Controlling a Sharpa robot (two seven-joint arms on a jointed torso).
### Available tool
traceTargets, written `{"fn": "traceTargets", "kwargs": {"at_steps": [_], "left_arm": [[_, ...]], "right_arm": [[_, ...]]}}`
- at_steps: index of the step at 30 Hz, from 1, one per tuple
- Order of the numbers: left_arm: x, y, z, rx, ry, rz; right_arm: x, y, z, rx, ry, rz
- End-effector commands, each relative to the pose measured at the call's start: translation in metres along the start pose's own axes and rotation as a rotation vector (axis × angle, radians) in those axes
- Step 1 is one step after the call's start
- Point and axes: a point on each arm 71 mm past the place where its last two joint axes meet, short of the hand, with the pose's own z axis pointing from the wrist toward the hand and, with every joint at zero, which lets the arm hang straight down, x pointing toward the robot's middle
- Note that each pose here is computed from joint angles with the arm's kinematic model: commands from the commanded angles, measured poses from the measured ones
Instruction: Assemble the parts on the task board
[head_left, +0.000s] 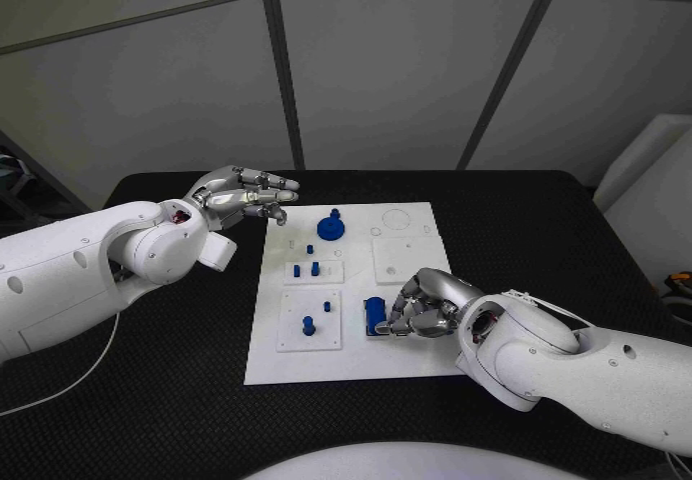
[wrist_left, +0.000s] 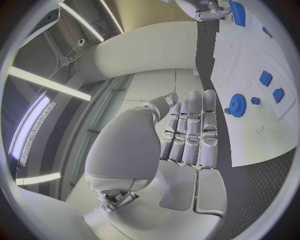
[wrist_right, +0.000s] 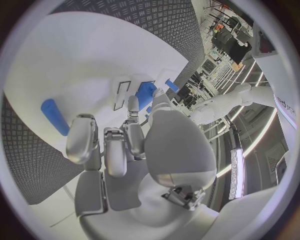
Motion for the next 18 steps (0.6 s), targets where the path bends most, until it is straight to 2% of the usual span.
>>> {"fn": "traceTargets", "kwargs": {"at_steps": [1, 18], "left_arm": [[0.0020, -0.0009, 0.0004, 0.001, 0.018, -0.006], [0.0018, 0.0001, 0.0012, -0.006, 0.020, -0.007]], "right_arm": [[0.0002, 0.0006, 0.0010, -0.006, 0.011, -0.020], [0.0024, 0.0057, 0.0029, -0.024, 0.012, -0.020]]}}
